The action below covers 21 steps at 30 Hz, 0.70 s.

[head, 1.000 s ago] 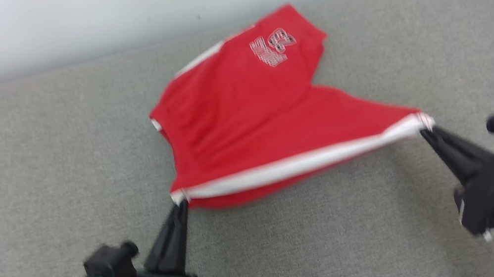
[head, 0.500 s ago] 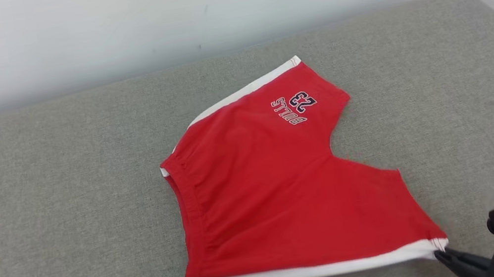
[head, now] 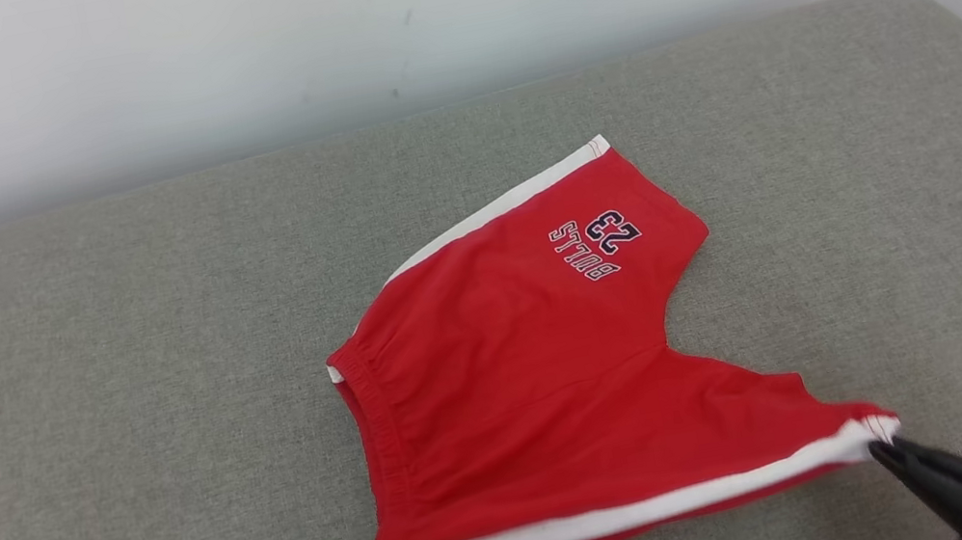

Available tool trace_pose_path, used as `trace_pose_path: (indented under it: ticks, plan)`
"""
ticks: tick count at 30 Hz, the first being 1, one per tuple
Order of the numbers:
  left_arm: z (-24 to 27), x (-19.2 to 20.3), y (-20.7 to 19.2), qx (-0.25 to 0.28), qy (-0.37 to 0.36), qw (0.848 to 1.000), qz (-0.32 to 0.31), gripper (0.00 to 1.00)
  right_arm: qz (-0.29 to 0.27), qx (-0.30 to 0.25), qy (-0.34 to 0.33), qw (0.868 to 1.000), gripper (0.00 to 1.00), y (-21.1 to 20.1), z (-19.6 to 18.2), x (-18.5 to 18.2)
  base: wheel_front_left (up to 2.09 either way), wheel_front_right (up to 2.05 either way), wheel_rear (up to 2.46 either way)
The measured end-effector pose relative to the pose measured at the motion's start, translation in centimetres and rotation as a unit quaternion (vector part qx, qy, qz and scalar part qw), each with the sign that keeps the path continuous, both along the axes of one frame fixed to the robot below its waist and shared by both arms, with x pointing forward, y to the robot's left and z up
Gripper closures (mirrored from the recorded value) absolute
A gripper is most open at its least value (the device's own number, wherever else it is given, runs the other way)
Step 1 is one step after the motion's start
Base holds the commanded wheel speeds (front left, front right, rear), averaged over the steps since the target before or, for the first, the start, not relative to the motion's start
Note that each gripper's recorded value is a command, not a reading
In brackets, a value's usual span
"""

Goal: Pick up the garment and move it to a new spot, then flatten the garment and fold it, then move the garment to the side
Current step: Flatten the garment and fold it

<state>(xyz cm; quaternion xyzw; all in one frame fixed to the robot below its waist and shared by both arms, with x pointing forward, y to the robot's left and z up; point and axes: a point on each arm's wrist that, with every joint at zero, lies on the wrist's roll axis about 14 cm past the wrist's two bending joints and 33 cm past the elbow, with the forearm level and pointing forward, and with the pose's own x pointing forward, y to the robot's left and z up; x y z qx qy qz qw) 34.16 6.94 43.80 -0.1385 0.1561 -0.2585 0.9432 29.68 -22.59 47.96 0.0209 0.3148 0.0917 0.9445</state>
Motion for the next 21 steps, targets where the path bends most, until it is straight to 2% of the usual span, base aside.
trace_pose_path:
  ticks: [8, 21]
  plan:
    - [3.5, 3.3, -1.8, -0.041, -0.047, 0.998, 0.012, 1.0, 0.049, -0.062, -0.064, 0.995, 1.0, -0.1, 2.8, 6.2, 0.0, 0.0, 0.0]
    - [4.8, 10.2, -1.6, -0.045, -0.068, 0.995, 0.066, 1.0, 0.095, -0.119, -0.165, 0.975, 1.0, 1.5, 5.7, 18.3, 0.0, 0.0, 0.0]
